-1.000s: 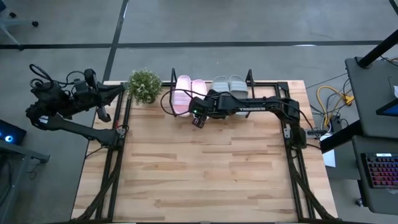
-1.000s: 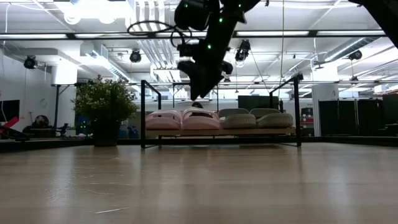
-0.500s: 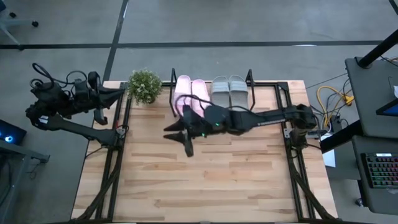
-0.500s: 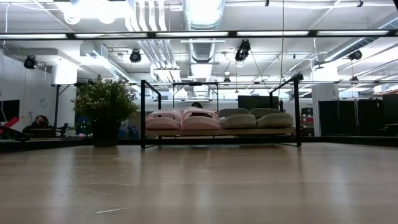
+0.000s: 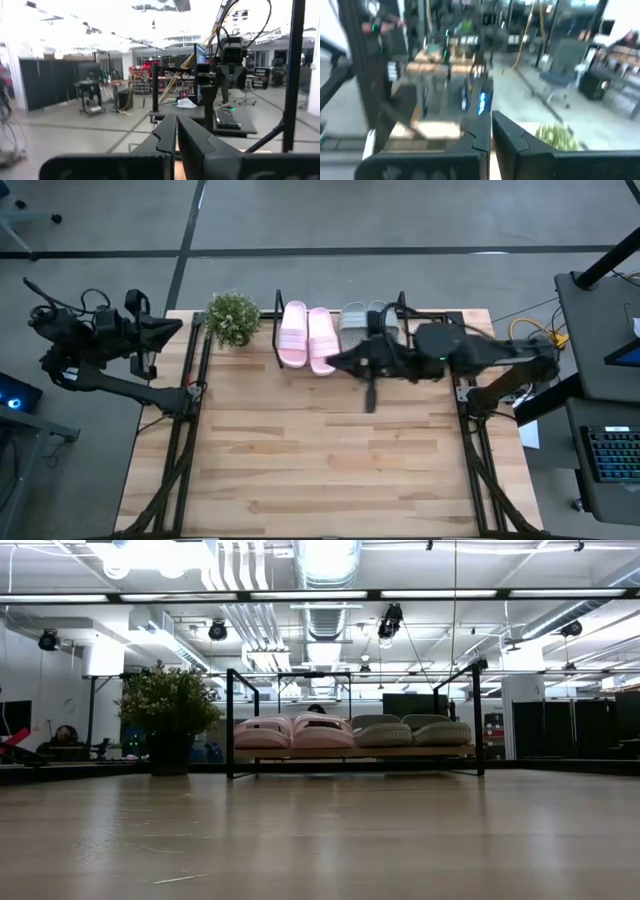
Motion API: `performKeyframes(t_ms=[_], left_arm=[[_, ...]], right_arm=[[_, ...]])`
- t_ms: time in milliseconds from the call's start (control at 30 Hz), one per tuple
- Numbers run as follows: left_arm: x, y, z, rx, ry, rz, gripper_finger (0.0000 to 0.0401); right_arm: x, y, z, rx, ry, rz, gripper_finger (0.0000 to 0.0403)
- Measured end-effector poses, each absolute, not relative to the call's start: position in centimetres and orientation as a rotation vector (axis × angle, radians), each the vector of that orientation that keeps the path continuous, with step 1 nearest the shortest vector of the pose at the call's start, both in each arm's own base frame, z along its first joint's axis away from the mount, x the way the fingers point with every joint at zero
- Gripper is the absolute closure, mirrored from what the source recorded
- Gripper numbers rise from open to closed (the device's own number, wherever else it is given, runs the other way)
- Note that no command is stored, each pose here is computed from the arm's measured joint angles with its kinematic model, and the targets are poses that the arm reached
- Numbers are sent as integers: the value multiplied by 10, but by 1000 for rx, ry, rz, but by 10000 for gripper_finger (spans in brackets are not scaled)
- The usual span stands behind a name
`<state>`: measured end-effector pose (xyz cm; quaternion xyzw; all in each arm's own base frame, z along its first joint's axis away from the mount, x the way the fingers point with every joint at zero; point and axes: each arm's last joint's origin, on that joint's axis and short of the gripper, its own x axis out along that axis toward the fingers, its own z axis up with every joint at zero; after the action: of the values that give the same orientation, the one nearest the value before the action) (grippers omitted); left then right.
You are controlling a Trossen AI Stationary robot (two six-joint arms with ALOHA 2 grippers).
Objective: Pick and place slides into the shelf
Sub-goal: Return To Home Position
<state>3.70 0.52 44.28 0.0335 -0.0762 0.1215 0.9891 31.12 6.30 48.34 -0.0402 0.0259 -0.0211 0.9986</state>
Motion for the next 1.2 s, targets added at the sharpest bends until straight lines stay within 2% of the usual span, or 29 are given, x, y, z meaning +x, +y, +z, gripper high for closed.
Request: performKeyframes(t_ms=[100, 267, 500, 733, 967, 1200], left_arm=[[31, 6, 443, 108, -168, 249, 400], [15, 9, 442, 93, -214, 252, 400], [0, 12, 427, 81, -245, 253, 400], [8, 11, 393, -12, -200, 259, 400], [32, 7, 353, -16, -160, 256, 400], [44, 4, 320, -2, -135, 256, 400]], right_arm=[[281, 58, 484, -90, 142, -33, 395], [228, 49, 481, -77, 106, -18, 395], [170, 28, 429, -17, 58, -53, 395], [118, 14, 372, -12, -47, -80, 395], [101, 11, 328, 73, -128, -88, 395], [109, 6, 304, 14, -95, -215, 395]])
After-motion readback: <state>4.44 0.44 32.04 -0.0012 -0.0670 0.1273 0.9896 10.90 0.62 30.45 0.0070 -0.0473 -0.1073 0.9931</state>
